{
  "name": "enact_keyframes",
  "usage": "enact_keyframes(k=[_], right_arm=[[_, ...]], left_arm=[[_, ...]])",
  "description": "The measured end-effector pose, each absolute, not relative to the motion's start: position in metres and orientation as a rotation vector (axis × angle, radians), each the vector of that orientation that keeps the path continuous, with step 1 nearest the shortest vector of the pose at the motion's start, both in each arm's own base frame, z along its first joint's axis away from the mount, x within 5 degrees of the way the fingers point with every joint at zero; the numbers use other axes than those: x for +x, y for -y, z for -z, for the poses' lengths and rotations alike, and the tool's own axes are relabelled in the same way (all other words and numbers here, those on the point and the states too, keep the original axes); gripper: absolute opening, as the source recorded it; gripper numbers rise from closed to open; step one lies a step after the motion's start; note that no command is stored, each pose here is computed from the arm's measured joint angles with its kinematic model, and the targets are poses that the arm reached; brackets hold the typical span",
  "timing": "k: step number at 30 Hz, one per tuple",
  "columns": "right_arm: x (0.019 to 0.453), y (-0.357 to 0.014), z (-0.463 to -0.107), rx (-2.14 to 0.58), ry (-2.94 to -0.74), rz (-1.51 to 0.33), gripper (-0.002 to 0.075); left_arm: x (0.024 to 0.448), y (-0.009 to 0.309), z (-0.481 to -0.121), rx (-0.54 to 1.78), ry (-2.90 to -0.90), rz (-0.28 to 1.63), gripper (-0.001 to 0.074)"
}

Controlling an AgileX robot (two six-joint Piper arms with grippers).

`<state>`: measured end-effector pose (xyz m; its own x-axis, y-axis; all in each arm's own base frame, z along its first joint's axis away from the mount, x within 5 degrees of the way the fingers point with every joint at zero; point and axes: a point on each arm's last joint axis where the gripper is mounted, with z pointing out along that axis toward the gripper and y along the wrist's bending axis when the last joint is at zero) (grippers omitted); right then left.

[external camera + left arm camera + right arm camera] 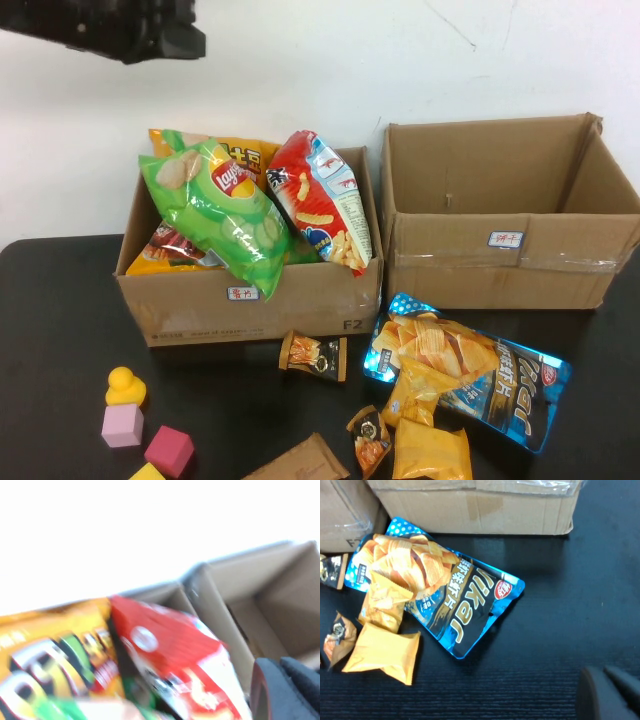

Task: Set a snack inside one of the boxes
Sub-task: Place the potato chip in the potato chip box, then pick up the biscuit

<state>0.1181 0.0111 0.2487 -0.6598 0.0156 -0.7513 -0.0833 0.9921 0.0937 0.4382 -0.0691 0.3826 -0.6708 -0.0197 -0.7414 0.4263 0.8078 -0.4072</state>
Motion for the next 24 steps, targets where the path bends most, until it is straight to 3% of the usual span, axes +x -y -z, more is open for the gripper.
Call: enact_keyframes(k=[7, 10, 16, 20, 24], right_arm=[[0.118, -0.011, -0.249, -0.046, -2.285, -0.150, -0.0001], [0.118, -0.011, -0.249, -0.050, -2.285, -0.145, -0.0001], [0.118, -0.009, -0.248, -0.086, -2.287, -0.108, -0.0001], [0.118, -0.010, -0.249, -0.194, -2.277, -0.064, -0.0001], [0.118, -0.014, -0.249, -0.278, -2.256, -0.086, -0.0001]], left_arm=[[0.479, 0.064, -0.327, 0.209, -2.221, 0.735, -0.0001], [0.483, 0.063, -0.321, 0.224, -2.212, 0.711, 0.0000], [0.457, 0.057, -0.376, 0.322, -2.095, 0.556, -0.0001], [0.416, 0.048, -0.429, 0.374, -2.056, 0.390, -0.0001], [0.374, 0.040, -0.460, 0.391, -2.032, 0.263, -0.0001]])
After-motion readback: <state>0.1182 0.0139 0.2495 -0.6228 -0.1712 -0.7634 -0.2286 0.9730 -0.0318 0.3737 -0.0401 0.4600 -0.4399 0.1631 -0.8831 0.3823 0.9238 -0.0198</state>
